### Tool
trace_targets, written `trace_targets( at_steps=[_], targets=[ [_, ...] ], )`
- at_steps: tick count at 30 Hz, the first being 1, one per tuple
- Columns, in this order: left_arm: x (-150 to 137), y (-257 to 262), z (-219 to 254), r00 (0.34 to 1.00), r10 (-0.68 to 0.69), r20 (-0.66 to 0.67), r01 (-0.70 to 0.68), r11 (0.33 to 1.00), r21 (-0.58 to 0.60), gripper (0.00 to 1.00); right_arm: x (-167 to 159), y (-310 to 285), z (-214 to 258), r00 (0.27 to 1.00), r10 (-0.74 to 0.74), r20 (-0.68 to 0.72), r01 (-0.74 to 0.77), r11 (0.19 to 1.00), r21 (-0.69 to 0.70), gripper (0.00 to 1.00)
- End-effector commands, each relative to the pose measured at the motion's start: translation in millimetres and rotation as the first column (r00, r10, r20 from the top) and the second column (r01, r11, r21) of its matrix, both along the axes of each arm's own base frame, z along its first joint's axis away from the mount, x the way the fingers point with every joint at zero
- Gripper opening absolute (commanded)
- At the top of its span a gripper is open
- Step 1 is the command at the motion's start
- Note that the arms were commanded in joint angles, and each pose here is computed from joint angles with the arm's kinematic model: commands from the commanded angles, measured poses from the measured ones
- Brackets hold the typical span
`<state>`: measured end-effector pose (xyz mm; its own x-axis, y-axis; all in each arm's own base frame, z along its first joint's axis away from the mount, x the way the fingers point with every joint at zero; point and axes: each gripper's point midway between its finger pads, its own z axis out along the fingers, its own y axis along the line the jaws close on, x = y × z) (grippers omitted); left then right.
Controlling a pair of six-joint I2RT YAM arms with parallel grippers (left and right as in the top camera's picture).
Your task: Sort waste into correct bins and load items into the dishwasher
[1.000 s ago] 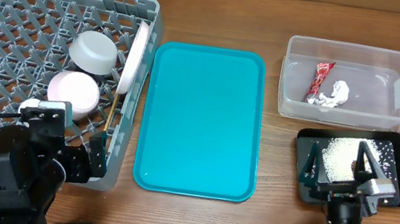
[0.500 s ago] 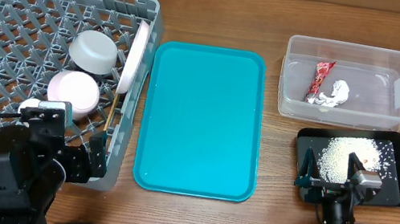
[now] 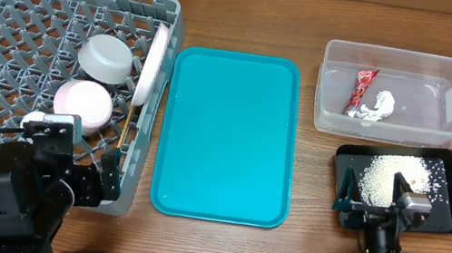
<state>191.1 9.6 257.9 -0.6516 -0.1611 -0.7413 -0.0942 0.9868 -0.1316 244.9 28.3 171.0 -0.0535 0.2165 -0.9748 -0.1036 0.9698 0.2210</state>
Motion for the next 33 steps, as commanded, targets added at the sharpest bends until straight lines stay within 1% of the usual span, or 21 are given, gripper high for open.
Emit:
trace_targets(
  at_steps=[1, 5, 6, 7, 8, 9, 11, 15, 16, 17, 19, 20, 22, 23, 24, 25, 27, 28, 33],
  targets=[
    [0, -3, 3, 1.0, -0.017, 0.013, 0.017, 1.0, 0.0, 1.0, 0, -2, -2, 1.0, -0.009, 0.004, 0.009, 1.0, -0.004, 1.0],
    [-13, -2, 1, 1.0, -0.006, 0.017, 0.006, 1.0, 0.015, 1.0, 0, -2, -2, 1.0, -0.009, 0.004, 0.009, 1.0, -0.004, 1.0],
    [-11, -6, 3, 0.998, -0.03, 0.061, 0.029, 0.999, 0.025, 1.0, 0, -2, -2, 1.0, -0.009, 0.004, 0.009, 1.0, -0.004, 1.0],
    [-6, -16, -1, 0.988, -0.089, 0.129, 0.084, 0.996, 0.038, 1.0, 0, -2, -2, 1.0, -0.009, 0.004, 0.009, 1.0, -0.004, 1.0],
    [-3, -21, -5, 0.979, -0.117, 0.164, 0.111, 0.993, 0.045, 1.0, 0, -2, -2, 1.0, -0.009, 0.004, 0.009, 1.0, -0.004, 1.0],
    [1, -30, -12, 0.958, -0.165, 0.234, 0.156, 0.986, 0.056, 1.0, 0, -2, -2, 1.0, -0.009, 0.004, 0.009, 1.0, -0.004, 1.0],
    [5, -38, -21, 0.929, -0.192, 0.316, 0.183, 0.981, 0.058, 1.0, 0, -2, -2, 1.0, -0.009, 0.004, 0.009, 1.0, -0.004, 1.0],
    [24, -45, -31, 0.818, -0.211, 0.534, 0.192, 0.977, 0.092, 1.0, 0, -2, -2, 1.0, -0.009, 0.004, 0.009, 1.0, -0.004, 1.0],
    [27, -45, -32, 0.798, -0.208, 0.565, 0.186, 0.978, 0.098, 1.0, 0, -2, -2, 1.0, -0.009, 0.004, 0.009, 1.0, -0.004, 1.0],
    [33, -45, -35, 0.756, -0.201, 0.623, 0.171, 0.979, 0.108, 1.0, 0, -2, -2, 1.0, -0.009, 0.004, 0.009, 1.0, -0.004, 1.0],
    [39, -45, -37, 0.711, -0.198, 0.675, 0.163, 0.98, 0.116, 1.0, 0, -2, -2, 1.0, -0.009, 0.004, 0.009, 1.0, -0.004, 1.0],
    [44, -45, -37, 0.674, -0.193, 0.713, 0.153, 0.981, 0.121, 1.0, 0, -2, -2, 1.0, -0.009, 0.004, 0.009, 1.0, -0.004, 1.0],
    [48, -43, -37, 0.62, -0.181, 0.763, 0.133, 0.983, 0.125, 1.0, 0, -2, -2, 1.0, -0.009, 0.004, 0.009, 1.0, -0.004, 1.0],
    [50, -44, -44, 0.614, -0.183, 0.768, 0.135, 0.983, 0.126, 1.0, 0, -2, -2, 1.0, -0.009, 0.004, 0.009, 1.0, -0.004, 1.0],
    [51, -43, -52, 0.644, -0.183, 0.742, 0.137, 0.983, 0.123, 1.0, 0, -2, -2, 1.0, -0.009, 0.004, 0.009, 1.0, -0.004, 1.0],
    [53, -44, -69, 0.692, -0.186, 0.697, 0.146, 0.982, 0.118, 1.0, 0, -2, -2, 1.0, -0.009, 0.004, 0.009, 1.0, -0.004, 1.0],
    [53, -44, -95, 0.763, -0.191, 0.617, 0.157, 0.982, 0.108, 1.0, 0, -2, -2, 1.0, -0.009, 0.004, 0.009, 1.0, -0.004, 1.0],
    [53, -42, -100, 0.777, -0.186, 0.601, 0.152, 0.983, 0.107, 1.0, 0, -2, -2, 1.0, -0.009, 0.004, 0.009, 1.0, -0.004, 1.0],
    [53, -42, -103, 0.785, -0.185, 0.592, 0.151, 0.983, 0.107, 1.0, 0, -2, -2, 1.0, -0.009, 0.004, 0.009, 1.0, -0.004, 1.0]
  ],
)
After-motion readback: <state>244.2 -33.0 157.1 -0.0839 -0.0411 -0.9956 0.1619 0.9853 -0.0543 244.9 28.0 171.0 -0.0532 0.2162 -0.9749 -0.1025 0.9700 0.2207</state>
